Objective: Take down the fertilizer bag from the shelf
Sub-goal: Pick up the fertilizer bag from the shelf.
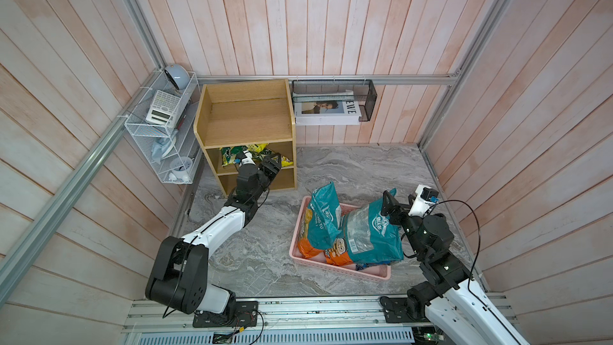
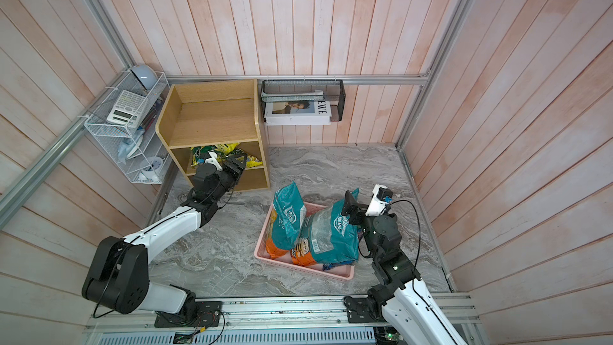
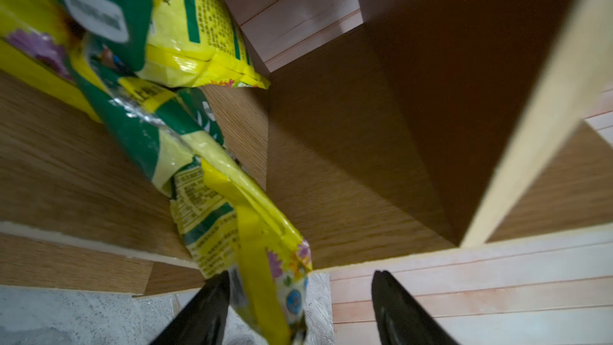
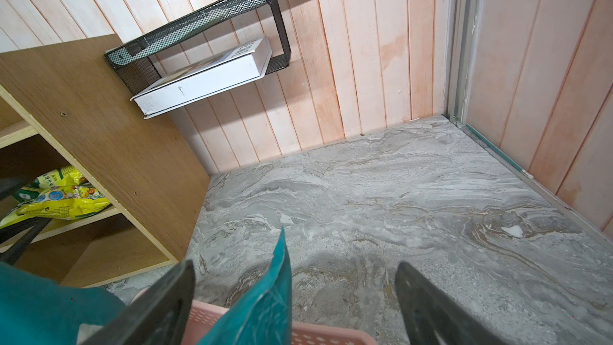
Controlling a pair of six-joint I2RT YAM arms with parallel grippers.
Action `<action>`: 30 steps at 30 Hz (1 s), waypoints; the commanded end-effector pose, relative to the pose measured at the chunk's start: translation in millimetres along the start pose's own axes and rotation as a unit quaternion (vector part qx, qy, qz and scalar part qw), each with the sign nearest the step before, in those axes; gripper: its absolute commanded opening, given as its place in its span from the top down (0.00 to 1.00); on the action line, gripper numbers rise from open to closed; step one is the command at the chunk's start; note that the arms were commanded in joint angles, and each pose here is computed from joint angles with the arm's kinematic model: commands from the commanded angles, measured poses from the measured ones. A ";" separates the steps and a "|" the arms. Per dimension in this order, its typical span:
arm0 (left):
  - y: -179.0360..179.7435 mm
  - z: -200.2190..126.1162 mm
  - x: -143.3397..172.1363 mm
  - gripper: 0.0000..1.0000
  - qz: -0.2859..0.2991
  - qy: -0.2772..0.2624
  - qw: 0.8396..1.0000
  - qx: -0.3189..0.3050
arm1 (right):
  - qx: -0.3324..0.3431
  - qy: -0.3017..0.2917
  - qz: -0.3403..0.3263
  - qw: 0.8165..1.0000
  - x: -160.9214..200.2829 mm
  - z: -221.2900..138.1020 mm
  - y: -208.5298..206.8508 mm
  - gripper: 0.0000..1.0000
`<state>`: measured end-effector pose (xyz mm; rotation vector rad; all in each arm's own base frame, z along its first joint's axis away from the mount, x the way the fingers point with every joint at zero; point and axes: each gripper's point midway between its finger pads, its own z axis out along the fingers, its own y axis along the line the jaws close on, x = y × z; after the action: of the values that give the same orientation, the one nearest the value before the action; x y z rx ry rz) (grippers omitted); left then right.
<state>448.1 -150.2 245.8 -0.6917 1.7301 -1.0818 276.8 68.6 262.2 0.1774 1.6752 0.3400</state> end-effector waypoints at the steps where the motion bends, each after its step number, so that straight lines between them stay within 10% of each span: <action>1: 7.4 9.3 -2.1 0.36 -0.015 0.001 1.000 -0.012 | 0.003 -0.005 -0.001 1.000 -3.2 0.9 -0.8 0.02; 9: 6.3 10.0 -9.0 0.99 -0.009 -0.013 1.000 -0.015 | 0.008 -0.001 -0.003 1.000 -1.2 3.1 -2.1 0.02; 30: -106.5 -166.4 0.8 1.00 0.219 -0.112 0.968 -0.045 | 0.000 0.009 0.015 1.000 -6.8 -2.5 2.0 0.02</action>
<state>306.7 -163.2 347.9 -0.4307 1.6921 -0.7701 280.6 69.9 257.7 0.1848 1.6990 0.3401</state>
